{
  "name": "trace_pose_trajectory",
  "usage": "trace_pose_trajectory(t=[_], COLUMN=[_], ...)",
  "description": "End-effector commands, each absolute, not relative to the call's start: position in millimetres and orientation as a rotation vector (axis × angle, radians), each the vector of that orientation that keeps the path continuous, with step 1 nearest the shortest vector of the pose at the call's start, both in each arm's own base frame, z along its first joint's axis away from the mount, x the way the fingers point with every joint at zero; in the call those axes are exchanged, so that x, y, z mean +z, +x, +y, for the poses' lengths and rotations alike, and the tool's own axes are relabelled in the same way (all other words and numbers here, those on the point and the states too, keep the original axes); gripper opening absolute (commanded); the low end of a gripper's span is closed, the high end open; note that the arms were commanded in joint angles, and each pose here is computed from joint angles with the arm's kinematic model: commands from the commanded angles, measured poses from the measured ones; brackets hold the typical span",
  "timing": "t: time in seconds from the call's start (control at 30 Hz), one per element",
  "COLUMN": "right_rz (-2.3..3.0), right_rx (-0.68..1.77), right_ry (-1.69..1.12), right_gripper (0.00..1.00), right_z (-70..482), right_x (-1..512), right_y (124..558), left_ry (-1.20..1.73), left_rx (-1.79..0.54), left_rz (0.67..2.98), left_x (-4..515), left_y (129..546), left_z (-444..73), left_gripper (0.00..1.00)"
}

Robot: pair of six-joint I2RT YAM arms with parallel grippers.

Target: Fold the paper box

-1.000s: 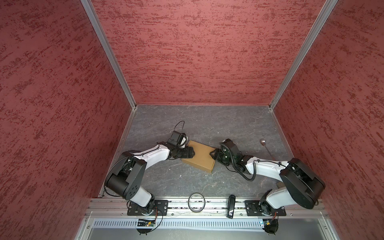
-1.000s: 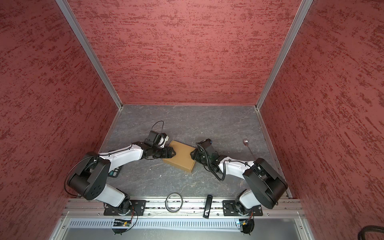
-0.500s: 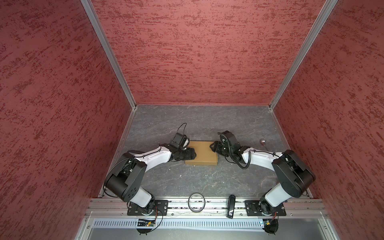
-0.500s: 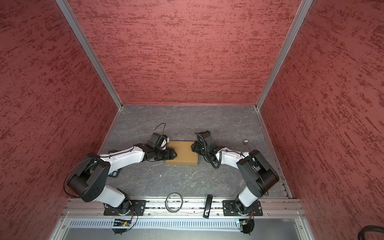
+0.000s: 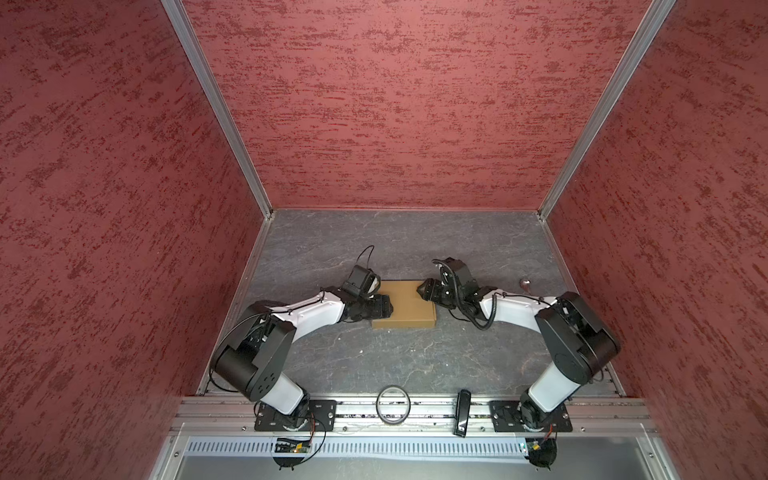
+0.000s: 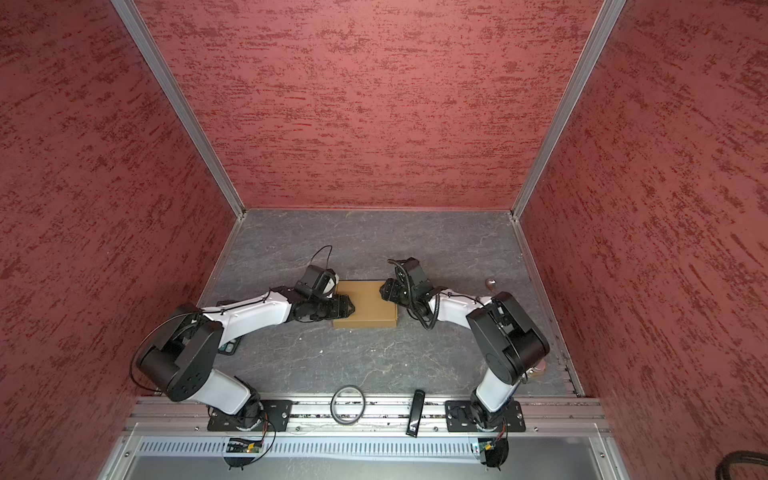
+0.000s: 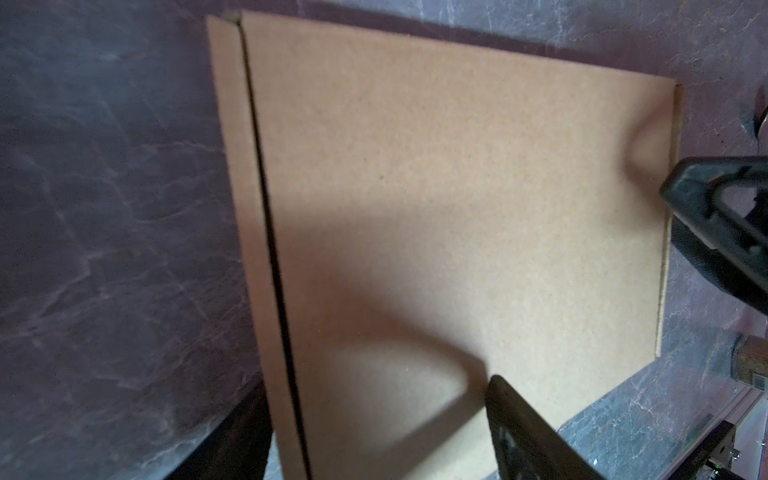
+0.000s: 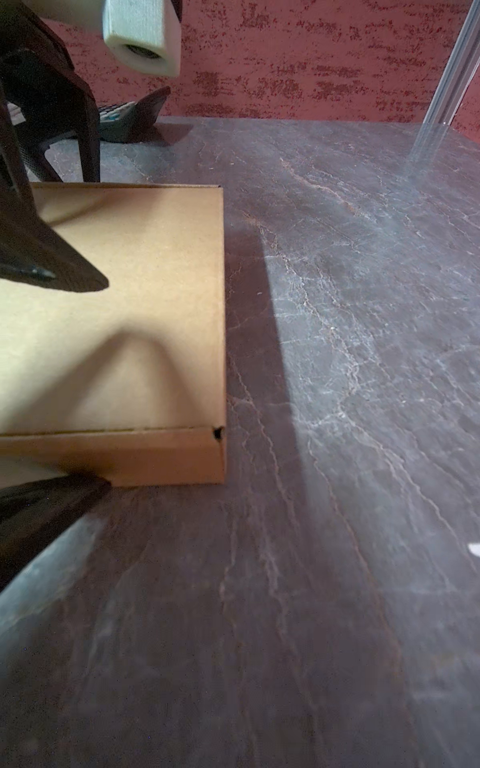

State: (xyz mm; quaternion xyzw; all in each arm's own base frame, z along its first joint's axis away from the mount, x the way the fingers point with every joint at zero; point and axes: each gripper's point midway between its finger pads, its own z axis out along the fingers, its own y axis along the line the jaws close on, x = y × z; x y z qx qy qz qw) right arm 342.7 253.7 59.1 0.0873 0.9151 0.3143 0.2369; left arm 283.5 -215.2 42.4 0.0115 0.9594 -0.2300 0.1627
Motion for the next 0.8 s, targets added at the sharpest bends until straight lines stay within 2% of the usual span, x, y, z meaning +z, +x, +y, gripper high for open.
trace_pose_trajectory(t=[0.0,0.43,0.77], right_rz=[2.476,2.465,2.389], right_rx=[0.875,0.839,0.710], right_ry=[0.222,0.248,0.175], right_gripper=[0.73,0.80,0.85], right_z=[255.1,242.4,221.3], right_x=[72.6,77.6,103.8], right_y=[346.1,337.1,336.6], left_ry=[0.041,0.047,0.049], left_rx=[-0.664,-0.574,-0.479], left_rz=[2.691,2.639,2.507], left_x=[52.0,67.9,112.3], left_y=[293.4,299.0,316.3], left_z=[-221.6,-207.8,-183.6], left_gripper=[0.81,0.89,0.95])
